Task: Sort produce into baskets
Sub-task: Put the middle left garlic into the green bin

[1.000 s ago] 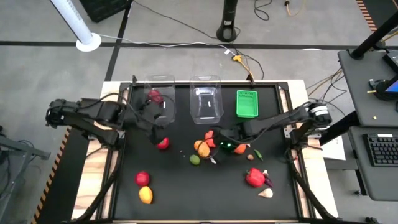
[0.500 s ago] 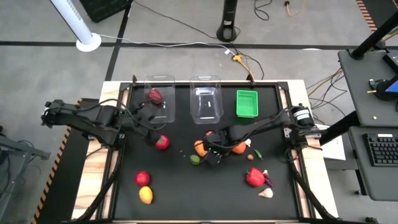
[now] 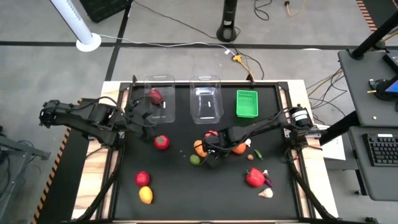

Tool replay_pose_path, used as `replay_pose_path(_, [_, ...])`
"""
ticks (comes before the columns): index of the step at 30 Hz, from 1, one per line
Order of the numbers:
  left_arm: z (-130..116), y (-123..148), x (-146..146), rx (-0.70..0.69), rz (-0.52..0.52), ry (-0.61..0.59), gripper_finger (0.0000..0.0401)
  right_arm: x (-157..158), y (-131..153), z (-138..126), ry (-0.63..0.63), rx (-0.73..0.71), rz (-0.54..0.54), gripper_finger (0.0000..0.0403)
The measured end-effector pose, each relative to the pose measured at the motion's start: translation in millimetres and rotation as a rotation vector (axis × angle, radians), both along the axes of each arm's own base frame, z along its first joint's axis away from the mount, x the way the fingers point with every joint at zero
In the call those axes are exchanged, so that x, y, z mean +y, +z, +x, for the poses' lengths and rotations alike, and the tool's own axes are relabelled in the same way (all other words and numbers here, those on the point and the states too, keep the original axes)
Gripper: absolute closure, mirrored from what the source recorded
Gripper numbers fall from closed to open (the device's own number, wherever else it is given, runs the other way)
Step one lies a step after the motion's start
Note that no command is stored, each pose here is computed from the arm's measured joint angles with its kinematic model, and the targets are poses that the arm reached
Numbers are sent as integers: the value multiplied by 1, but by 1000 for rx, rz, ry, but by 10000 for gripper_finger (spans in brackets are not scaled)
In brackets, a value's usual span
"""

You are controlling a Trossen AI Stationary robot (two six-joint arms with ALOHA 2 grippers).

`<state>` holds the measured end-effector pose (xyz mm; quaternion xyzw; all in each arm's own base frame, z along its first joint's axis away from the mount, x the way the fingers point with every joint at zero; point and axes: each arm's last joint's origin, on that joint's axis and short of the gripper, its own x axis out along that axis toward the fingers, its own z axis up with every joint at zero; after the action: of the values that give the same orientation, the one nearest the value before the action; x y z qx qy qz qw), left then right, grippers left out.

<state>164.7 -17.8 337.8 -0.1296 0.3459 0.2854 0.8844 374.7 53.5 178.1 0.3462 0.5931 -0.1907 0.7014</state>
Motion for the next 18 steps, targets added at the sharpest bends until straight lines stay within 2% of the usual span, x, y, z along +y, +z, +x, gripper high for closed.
replay_pose_path(4, [0,0,0,-3,6,4,99,0,2,-1,0,-4,2,284])
replay_pose_path(8, [0,0,0,-2,6,5,99,0,9,-3,2,-22,6,295])
replay_pose_path(13, [-1,0,0,3,1,0,99,0,34,-7,14,-71,60,297])
replay_pose_path(18, [-1,-2,-3,29,-90,-70,99,0,70,-13,25,-174,98,297])
